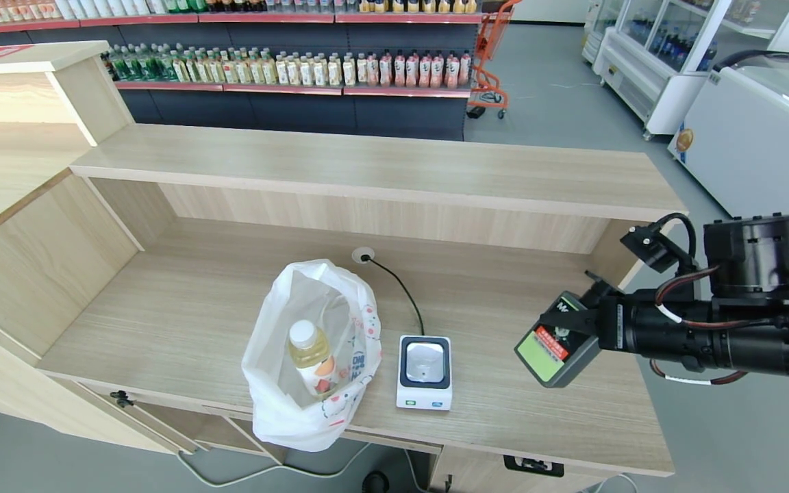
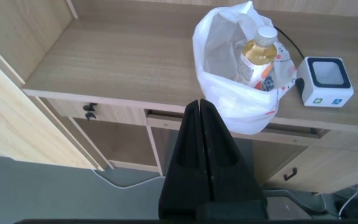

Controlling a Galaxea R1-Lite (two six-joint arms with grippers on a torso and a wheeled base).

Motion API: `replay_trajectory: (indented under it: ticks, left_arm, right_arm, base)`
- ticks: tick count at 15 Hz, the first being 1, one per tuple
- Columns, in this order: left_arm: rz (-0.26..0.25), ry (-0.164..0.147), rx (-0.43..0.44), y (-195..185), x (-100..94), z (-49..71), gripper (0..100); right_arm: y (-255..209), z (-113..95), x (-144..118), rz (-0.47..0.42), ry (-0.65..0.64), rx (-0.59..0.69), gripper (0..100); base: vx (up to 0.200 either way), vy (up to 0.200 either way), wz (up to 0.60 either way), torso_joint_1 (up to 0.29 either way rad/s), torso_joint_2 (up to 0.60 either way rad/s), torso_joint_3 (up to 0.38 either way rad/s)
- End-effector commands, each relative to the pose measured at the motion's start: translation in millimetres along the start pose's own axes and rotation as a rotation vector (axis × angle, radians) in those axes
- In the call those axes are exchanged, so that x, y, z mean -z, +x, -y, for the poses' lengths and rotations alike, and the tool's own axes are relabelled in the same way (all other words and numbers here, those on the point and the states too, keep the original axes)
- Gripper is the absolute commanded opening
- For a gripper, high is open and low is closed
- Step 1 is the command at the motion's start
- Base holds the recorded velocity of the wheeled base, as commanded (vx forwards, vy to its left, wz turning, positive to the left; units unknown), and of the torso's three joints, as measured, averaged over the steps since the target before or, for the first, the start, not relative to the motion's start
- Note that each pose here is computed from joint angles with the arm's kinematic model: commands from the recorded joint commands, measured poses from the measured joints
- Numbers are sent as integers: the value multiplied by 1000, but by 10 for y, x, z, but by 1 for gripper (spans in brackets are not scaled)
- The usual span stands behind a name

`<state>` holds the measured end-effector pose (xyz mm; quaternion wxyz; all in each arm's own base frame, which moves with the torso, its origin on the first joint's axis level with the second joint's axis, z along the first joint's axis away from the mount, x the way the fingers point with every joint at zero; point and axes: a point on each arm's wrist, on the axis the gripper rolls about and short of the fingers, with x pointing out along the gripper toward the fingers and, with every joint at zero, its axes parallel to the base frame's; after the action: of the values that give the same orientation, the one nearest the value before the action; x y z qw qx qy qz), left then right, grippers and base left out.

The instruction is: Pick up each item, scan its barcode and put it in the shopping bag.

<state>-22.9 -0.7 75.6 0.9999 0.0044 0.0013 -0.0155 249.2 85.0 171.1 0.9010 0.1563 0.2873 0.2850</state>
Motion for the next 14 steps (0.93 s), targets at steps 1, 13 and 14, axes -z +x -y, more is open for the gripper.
replay_trajectory:
  ticks: [1,13,14]
  left_arm:
    - [-2,-1,0,1,-3,0,0]
    - [0,2,0,0,2,0,0]
    - [1,0,0,0,0,0,0]
  right_arm:
    - [15,6,10,-5,0,2,0]
    - [407,-31,168,-37,-54,112,0]
    - [505,-15,158,-20,-62,169,0]
  base:
    - [0,0,0,0,0,0]
    - [0,150,0,1,3,2]
    - [0,0,0,0,0,0]
